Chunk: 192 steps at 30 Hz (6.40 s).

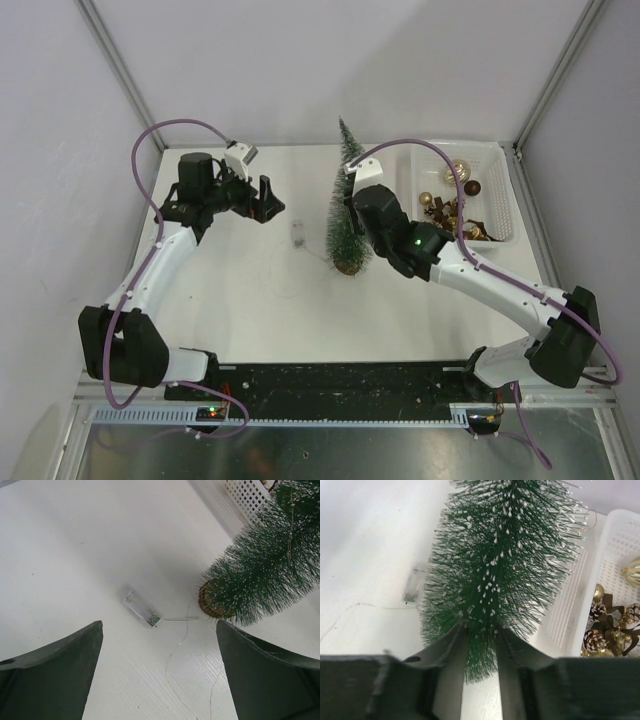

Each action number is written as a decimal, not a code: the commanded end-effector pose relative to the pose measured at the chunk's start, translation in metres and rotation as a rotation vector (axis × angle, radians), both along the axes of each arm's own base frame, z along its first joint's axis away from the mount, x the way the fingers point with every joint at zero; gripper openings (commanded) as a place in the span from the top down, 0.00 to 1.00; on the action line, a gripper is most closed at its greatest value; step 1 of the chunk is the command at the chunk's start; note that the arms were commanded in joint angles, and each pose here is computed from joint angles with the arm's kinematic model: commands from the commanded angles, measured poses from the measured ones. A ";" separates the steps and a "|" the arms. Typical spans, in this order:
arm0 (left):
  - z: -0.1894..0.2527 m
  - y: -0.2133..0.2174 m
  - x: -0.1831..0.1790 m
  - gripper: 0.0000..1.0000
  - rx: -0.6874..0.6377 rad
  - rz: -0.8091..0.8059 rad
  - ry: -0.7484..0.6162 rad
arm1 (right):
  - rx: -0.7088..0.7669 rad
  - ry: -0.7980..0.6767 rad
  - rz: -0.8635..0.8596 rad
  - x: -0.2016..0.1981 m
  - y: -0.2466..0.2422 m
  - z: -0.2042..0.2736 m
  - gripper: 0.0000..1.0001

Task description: Decorate the small christmas tree

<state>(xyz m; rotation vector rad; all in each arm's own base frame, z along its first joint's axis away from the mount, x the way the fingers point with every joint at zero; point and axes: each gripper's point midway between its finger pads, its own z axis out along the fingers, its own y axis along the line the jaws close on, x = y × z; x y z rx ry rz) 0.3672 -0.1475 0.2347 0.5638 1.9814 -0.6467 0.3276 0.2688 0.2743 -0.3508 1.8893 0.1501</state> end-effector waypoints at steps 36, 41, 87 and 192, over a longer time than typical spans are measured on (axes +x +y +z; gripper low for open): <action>-0.012 -0.009 0.015 0.00 0.001 -0.045 0.049 | 0.333 0.279 -0.924 0.205 -0.327 -0.095 0.22; -0.011 -0.009 0.019 0.00 0.010 -0.052 0.035 | 0.326 0.330 -1.011 0.219 -0.360 -0.121 0.26; -0.020 -0.027 0.047 0.00 -0.063 -0.099 0.112 | 0.410 0.315 -0.869 0.174 -0.319 -0.106 0.75; 0.034 -0.152 -0.022 0.94 -0.246 -0.755 -0.042 | 0.332 0.000 0.075 0.007 -0.052 0.094 0.81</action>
